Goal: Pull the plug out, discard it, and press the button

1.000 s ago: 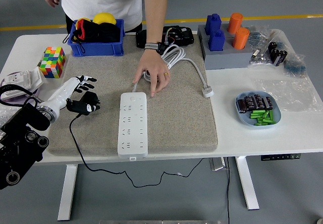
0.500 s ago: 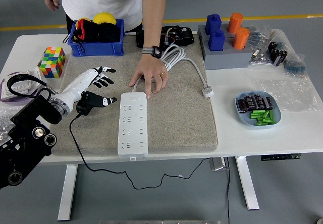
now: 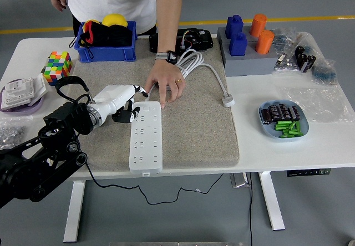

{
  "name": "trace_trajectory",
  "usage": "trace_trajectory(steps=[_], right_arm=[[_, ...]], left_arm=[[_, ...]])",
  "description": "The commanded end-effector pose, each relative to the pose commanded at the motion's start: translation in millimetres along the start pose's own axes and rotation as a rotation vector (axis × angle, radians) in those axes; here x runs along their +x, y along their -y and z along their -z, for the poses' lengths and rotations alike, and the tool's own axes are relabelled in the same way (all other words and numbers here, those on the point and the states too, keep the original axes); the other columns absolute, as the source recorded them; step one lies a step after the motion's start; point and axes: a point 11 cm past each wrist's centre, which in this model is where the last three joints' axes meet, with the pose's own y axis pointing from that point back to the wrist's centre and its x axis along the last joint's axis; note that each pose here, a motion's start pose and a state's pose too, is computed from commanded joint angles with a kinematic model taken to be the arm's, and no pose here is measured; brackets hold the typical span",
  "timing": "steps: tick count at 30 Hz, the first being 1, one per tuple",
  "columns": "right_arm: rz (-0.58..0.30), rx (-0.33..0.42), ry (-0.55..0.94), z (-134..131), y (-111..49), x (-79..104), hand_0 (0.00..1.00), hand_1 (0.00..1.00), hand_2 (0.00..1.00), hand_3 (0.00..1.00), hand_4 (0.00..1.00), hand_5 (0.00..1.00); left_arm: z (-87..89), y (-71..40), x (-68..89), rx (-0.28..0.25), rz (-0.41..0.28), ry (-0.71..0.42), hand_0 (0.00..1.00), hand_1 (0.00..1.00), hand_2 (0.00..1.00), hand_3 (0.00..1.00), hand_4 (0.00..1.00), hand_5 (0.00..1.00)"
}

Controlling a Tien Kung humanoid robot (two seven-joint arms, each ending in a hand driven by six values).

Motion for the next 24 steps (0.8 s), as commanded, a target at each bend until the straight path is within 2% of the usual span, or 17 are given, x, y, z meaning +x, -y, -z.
trace_trajectory(steps=[1, 11, 24], right_arm=[[0.000, 0.000, 0.000, 0, 0.0, -0.1, 0.729, 0.679, 0.662, 0.633, 0.742, 0.599], [0.000, 0.000, 0.002, 0, 0.0, 0.0, 0.728, 0.680, 0.662, 0.633, 0.742, 0.599], [-0.001, -0.001, 0.000, -1, -0.1, 0.8, 0.729, 0.679, 0.662, 0.632, 0.741, 0.599]], left_arm=[[-1.2, 0.9, -1.8, 0.003, 0.010, 0.008, 0.154, 0.059, 0.135, 0.743, 0.106, 0.002], [-5.0, 8.9, -13.2, 0.017, 0.070, 0.038, 0.146, 0.054, 0.126, 0.739, 0.068, 0.002], [0.6, 13.3, -14.6, 0.036, 0.077, 0.042, 0.143, 0.051, 0.118, 0.729, 0.097, 0.002]])
